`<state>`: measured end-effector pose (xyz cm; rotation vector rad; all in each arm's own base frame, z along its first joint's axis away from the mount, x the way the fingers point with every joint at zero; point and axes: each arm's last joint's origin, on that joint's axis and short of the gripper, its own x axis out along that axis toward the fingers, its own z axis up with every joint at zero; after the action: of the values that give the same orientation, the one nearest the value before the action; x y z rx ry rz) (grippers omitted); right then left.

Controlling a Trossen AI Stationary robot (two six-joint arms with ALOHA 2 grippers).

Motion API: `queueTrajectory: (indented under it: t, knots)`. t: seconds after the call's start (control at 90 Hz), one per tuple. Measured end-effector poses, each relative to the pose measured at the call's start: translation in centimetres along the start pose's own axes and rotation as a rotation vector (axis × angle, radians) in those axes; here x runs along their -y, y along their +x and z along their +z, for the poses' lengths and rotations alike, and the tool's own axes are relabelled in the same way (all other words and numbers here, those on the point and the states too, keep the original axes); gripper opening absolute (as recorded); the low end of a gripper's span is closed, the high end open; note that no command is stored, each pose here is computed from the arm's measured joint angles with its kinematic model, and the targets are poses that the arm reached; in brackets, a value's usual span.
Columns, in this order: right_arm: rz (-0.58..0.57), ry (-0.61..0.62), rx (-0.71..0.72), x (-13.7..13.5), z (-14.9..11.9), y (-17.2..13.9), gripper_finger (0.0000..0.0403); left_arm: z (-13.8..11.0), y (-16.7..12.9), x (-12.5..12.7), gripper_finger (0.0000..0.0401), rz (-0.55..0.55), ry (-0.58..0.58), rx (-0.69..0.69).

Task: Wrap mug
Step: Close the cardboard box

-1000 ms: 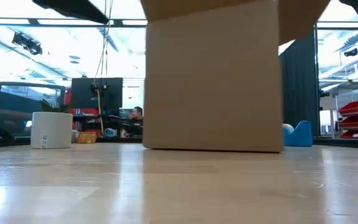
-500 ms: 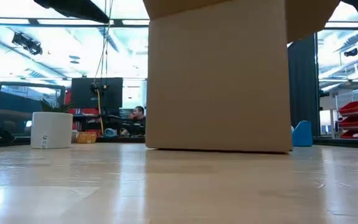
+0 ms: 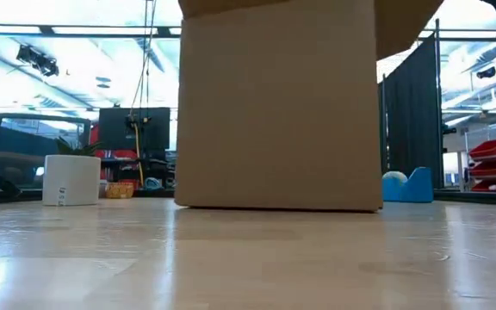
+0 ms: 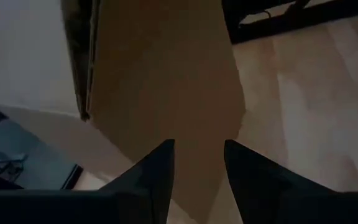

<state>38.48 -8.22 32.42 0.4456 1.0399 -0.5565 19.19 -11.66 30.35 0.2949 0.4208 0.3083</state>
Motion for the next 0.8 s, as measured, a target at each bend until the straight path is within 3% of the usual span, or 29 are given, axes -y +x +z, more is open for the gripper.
queueTrajectory:
  t: [0.267, 0.4, 0.644, 0.8]
  knots:
    - [0.011, -0.155, 0.197, -3.8, -0.1, -9.1, 0.0202, -0.2, -0.9, 0.3, 0.0126, -0.035, 0.031, 0.002]
    - [-0.076, -0.252, 0.307, -4.9, -1.6, -12.7, 0.0172, -0.4, -1.0, 0.4, 0.0126, -0.038, 0.060, -0.014]
    - [-0.407, -0.247, 0.424, -2.6, -5.9, -18.4, 0.0099, -0.5, -1.0, 0.4, 0.0126, -0.038, 0.070, -0.020]
    - [-0.423, -0.155, 0.525, 0.2, -7.8, -21.7, 0.0055, -0.5, -1.0, 0.4, 0.0126, -0.038, 0.069, -0.019]
